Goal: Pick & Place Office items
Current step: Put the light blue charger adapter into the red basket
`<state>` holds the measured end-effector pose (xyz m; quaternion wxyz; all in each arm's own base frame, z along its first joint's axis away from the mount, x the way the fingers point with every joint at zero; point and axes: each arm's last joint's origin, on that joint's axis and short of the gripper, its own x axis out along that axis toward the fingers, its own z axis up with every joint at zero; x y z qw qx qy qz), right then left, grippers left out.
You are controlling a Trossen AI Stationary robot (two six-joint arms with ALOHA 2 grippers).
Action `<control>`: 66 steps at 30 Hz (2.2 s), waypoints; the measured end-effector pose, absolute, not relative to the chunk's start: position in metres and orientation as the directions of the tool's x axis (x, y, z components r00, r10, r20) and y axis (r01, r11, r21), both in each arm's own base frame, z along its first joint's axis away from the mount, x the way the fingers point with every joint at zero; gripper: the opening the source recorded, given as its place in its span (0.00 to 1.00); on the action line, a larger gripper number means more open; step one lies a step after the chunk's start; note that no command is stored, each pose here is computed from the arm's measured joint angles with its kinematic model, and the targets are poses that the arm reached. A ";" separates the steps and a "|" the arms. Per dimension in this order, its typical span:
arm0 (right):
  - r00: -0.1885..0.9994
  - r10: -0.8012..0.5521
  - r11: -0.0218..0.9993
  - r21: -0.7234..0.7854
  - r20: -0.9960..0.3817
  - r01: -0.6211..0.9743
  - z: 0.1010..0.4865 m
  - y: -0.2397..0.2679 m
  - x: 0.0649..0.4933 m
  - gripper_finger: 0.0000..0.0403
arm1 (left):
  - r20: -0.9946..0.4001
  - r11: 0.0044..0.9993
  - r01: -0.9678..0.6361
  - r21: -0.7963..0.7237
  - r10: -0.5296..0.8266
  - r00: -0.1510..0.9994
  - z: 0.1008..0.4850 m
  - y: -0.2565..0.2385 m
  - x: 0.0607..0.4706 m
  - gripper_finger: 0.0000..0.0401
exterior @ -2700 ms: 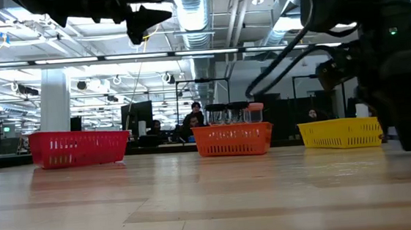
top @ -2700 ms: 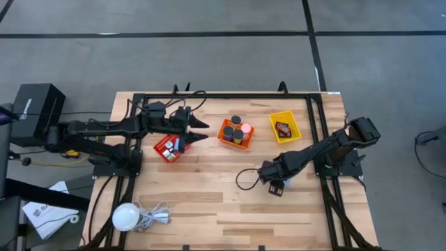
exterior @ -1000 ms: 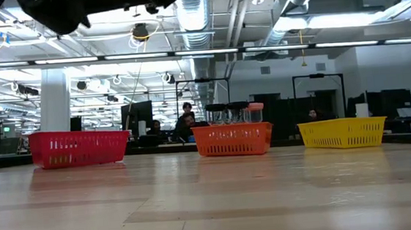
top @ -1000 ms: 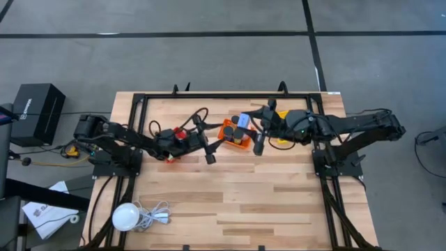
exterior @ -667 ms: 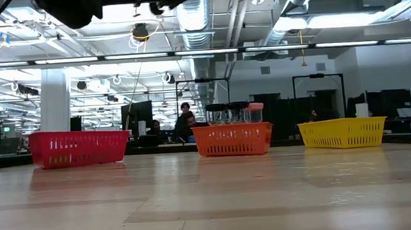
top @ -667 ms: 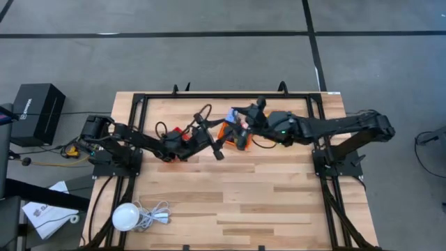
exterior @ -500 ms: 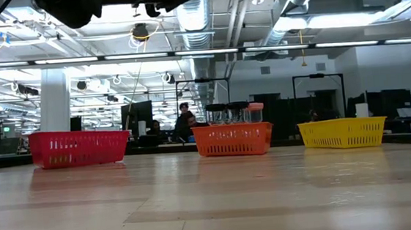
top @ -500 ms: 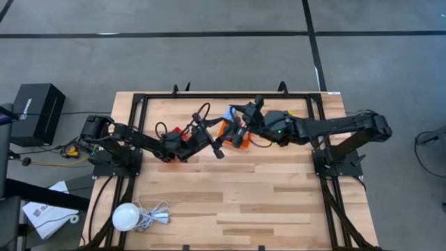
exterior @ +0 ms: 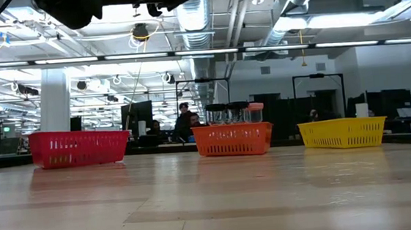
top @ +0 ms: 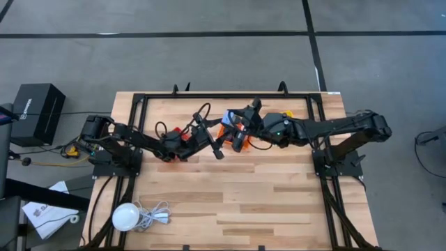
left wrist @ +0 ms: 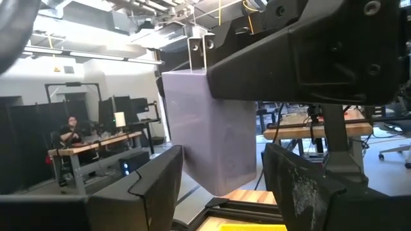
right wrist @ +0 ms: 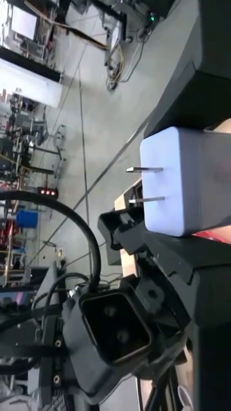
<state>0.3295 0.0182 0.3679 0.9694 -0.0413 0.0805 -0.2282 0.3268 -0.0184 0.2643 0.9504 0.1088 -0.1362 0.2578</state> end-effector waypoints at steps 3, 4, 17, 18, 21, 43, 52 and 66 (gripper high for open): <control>0.891 -0.433 0.900 -0.111 -0.138 0.421 0.368 0.018 0.330 0.57 | 0.317 0.845 -0.518 0.136 0.458 0.830 0.265 -0.018 0.327 0.53; 0.894 -0.425 0.904 -0.109 -0.139 0.413 0.368 0.017 0.330 0.56 | 0.319 0.847 -0.514 0.137 0.453 0.832 0.265 -0.019 0.327 0.53; 0.920 -0.348 0.937 -0.084 -0.180 0.339 0.365 0.015 0.330 0.58 | 0.310 0.821 -0.556 0.129 0.500 0.809 0.264 -0.012 0.326 0.50; 0.917 -0.355 0.935 -0.085 -0.182 0.345 0.365 0.015 0.330 0.58 | 0.309 0.820 -0.558 0.128 0.501 0.808 0.264 -0.012 0.326 0.49; 0.905 -0.385 0.923 -0.049 -0.182 0.382 0.365 0.012 0.330 0.55 | 0.308 0.815 -0.566 0.123 0.511 0.802 0.264 -0.011 0.326 0.44; 0.891 -0.419 0.907 -0.025 -0.173 0.421 0.365 0.009 0.330 0.60 | 0.311 0.806 -0.582 0.110 0.528 0.790 0.264 -0.008 0.326 0.34; 0.889 -0.425 0.904 -0.036 -0.171 0.426 0.368 0.004 0.327 0.61 | 0.305 0.795 -0.597 0.104 0.546 0.780 0.265 -0.008 0.326 0.34; 0.889 -0.427 0.904 -0.066 -0.165 0.422 0.373 0.003 0.321 0.61 | 0.292 0.782 -0.615 0.102 0.568 0.770 0.264 -0.008 0.326 0.33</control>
